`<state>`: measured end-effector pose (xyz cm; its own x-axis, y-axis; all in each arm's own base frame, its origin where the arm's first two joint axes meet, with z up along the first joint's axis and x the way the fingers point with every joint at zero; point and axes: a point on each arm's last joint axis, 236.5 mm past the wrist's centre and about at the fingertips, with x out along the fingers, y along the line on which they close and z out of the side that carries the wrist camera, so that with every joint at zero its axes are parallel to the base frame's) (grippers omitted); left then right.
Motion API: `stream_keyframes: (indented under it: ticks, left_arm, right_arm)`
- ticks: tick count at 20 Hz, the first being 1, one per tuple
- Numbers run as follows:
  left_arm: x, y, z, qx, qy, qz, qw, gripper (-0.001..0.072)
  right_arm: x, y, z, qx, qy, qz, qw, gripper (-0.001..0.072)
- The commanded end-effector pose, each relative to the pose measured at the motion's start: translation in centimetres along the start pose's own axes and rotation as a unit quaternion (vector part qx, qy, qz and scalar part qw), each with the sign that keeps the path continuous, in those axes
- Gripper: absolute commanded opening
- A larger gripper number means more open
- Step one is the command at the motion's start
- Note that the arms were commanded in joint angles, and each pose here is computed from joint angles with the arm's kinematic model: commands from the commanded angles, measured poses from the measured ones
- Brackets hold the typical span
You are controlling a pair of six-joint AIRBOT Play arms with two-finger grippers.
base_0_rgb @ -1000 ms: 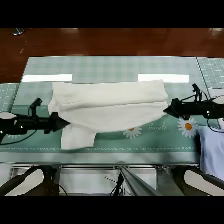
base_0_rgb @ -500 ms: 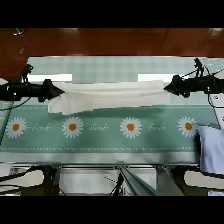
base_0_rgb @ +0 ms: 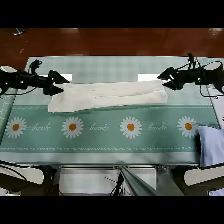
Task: Fold the shirts.
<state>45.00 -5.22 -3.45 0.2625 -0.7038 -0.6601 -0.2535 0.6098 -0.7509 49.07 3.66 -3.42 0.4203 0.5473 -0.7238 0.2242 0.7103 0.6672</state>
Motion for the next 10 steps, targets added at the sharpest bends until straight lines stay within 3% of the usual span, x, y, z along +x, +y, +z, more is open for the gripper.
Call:
stream_keyframes:
  ticks: [1, 5, 7, 10]
  left_arm:
    - [-5.1, 4.9, 0.5, -0.027, 0.003, 0.081, 0.996, 0.0698]
    - [-15.2, 11.2, -0.1, -0.038, -0.074, 0.198, 0.977, 0.0699]
    - [-15.9, 11.6, -1.1, -0.025, -0.105, 0.196, 0.975, 0.0698]
    - [-13.0, 7.3, -3.1, 0.047, -0.144, 0.124, 0.981, 0.0699]
  right_arm:
    - [-2.9, -2.7, 0.9, 0.01, 0.011, -0.009, 1.0, 0.063]
    - [-6.1, -9.1, -1.4, 0.047, 0.057, -0.068, 0.995, 0.063]
    - [-4.8, -9.9, -2.3, 0.059, 0.068, -0.068, 0.994, 0.0629]
    - [-1.7, -8.9, -3.2, 0.057, 0.09, -0.05, 0.993, 0.0629]
